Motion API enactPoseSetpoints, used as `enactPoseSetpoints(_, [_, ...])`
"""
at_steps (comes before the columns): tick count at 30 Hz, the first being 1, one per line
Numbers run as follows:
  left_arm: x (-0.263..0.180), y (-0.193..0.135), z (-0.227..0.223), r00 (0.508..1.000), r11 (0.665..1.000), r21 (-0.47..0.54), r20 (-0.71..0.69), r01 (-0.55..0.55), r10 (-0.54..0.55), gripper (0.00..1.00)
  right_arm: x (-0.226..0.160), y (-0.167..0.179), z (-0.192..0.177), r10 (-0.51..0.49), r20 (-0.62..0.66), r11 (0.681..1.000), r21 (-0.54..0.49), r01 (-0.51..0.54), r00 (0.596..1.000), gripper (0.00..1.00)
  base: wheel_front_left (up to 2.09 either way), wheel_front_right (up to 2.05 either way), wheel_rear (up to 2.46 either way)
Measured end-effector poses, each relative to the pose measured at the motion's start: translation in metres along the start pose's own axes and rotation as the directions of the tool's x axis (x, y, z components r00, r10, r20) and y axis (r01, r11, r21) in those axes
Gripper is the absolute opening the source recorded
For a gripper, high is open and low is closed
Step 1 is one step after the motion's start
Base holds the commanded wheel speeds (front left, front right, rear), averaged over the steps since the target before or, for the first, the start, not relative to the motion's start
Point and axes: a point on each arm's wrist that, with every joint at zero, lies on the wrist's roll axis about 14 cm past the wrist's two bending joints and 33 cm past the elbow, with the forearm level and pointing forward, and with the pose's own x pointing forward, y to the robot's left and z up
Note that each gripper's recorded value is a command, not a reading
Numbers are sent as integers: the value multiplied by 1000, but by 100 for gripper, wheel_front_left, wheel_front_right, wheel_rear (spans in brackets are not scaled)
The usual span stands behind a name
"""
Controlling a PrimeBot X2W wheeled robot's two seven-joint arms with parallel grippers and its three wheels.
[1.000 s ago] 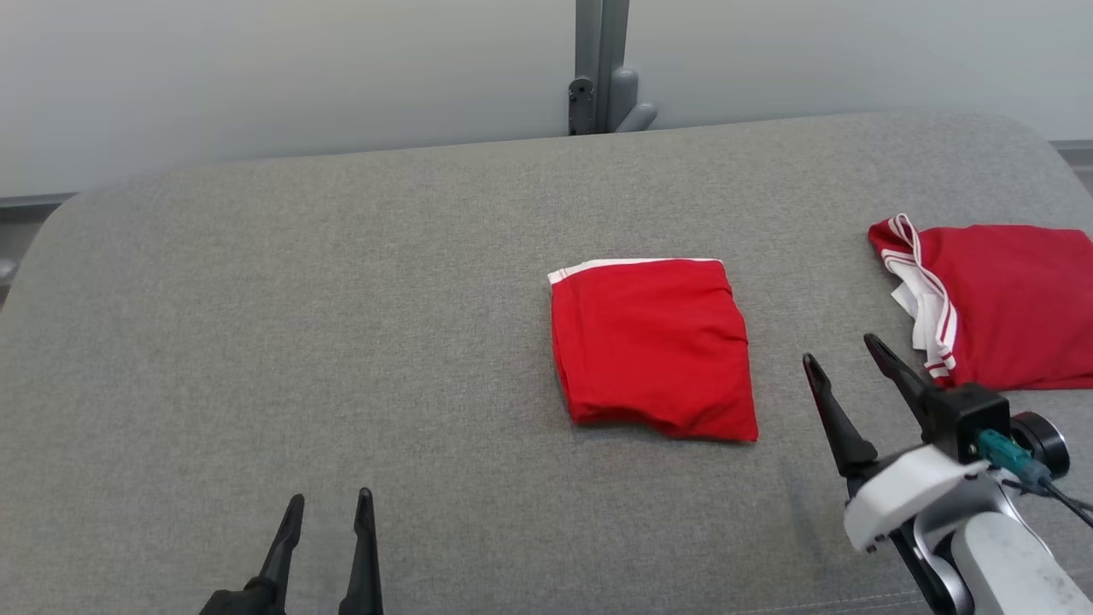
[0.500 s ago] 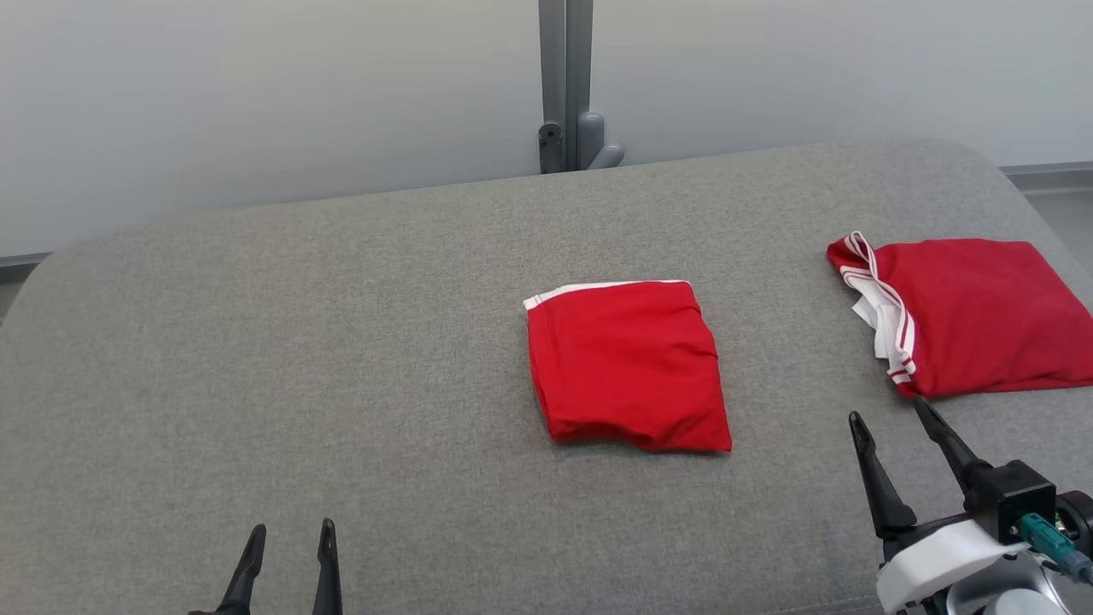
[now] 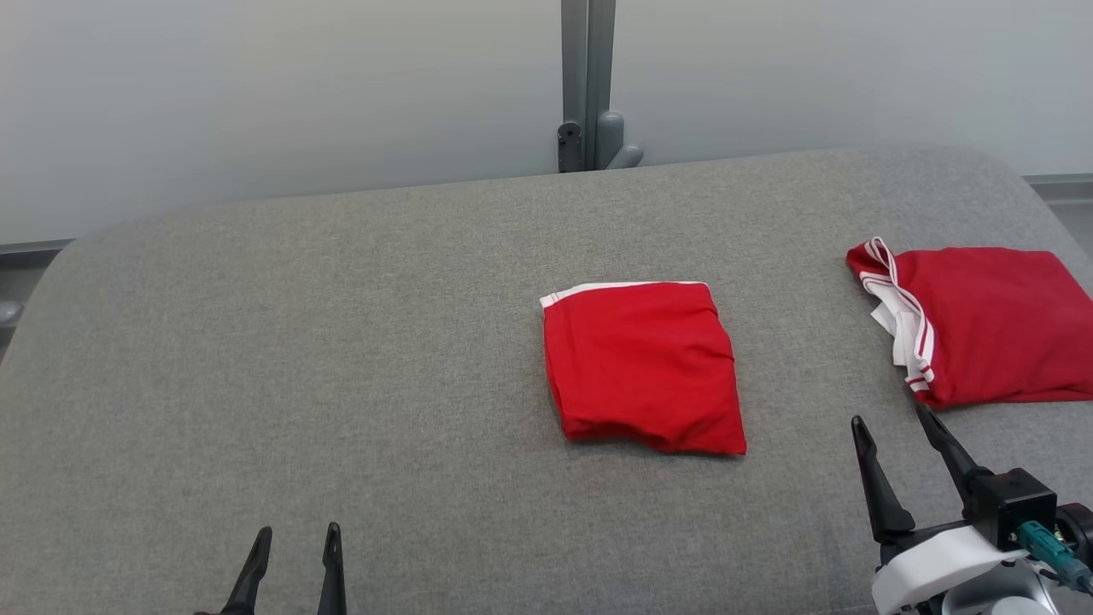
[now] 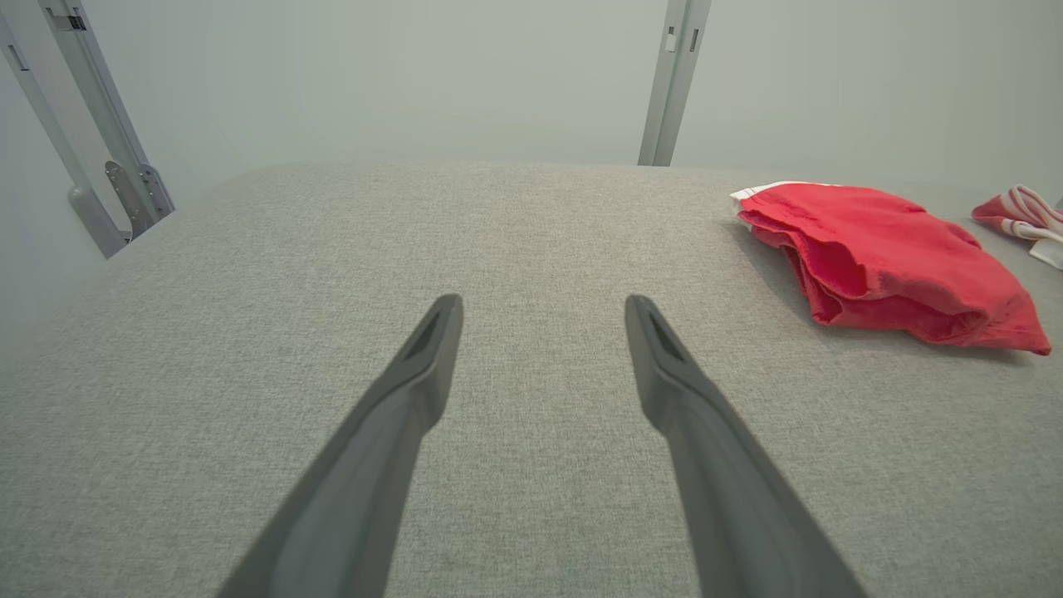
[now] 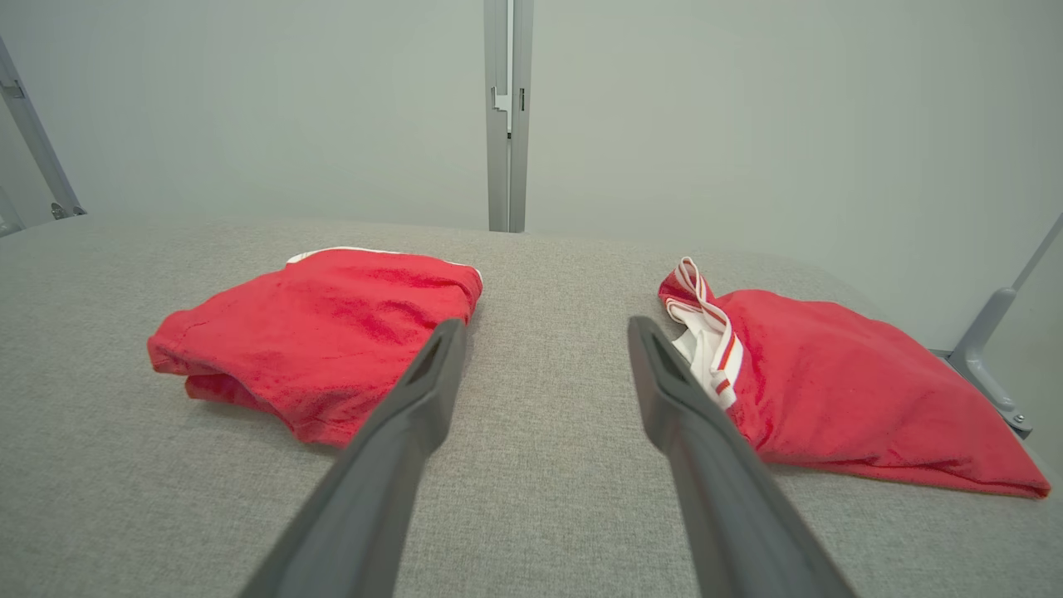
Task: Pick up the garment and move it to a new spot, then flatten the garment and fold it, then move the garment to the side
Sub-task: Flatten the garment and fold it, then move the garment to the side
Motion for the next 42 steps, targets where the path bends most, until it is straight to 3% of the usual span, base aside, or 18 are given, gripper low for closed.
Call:
enactPoseSetpoints(4, [0, 1, 0, 1000, 1000, -1, 1, -4, 4, 100, 2, 1, 0, 1, 1, 1000, 2, -1, 1000, 100, 0, 0, 0])
enactPoseSetpoints(9, [2, 0, -3, 1000, 1000, 2, -11, -1, 1, 100, 17, -1, 4, -22, 20, 996, 89, 20, 1000, 100, 0, 0, 0])
enactPoseSetpoints(15, [6, 1, -11, 999, 1000, 3, -45, -1, 1, 100, 61, 17, -13, 73, -150, 978, 203, -41, 986, 100, 0, 0, 0])
enactPoseSetpoints(17, [10, -1, -16, 998, 1000, 7, -62, 10, -10, 100, 79, 26, -19, 107, -211, 963, 264, -49, 972, 100, 0, 0, 0])
enactPoseSetpoints(21, [19, -2, -19, 997, 1000, 8, -72, 19, -19, 100, 92, 39, -42, 163, -337, 961, 268, -71, 927, 100, 0, 0, 0])
enactPoseSetpoints(22, [24, -2, -21, 997, 1000, 7, -78, 20, -19, 100, 99, 41, -56, 174, -400, 960, 271, -65, 900, 100, 0, 0, 0])
enactPoseSetpoints(31, [32, 2, -22, 997, 1000, -5, -83, 0, -1, 100, 122, 62, -93, 210, -498, 950, 308, -55, 841, 100, 0, 0, 0])
enactPoseSetpoints(35, [31, 10, -27, 995, 1000, -7, -97, -26, 26, 100, 124, 80, -115, 233, -539, 917, 398, 1, 810, 100, 0, 0, 0])
enactPoseSetpoints(36, [31, 11, -27, 994, 999, -7, -101, -32, 31, 100, 126, 84, -115, 239, -533, 909, 417, 6, 811, 25, 0, 0, 0])
enactPoseSetpoints(37, [32, 11, -29, 994, 999, -8, -104, -34, 33, 100, 128, 87, -114, 245, -526, 897, 442, 16, 814, 0, 0, 0, 0])
enactPoseSetpoints(42, [39, 5, -28, 995, 1000, -23, -100, -16, 14, 100, 131, 92, -105, 265, -494, 875, 484, 10, 828, 0, 0, 0, 0])
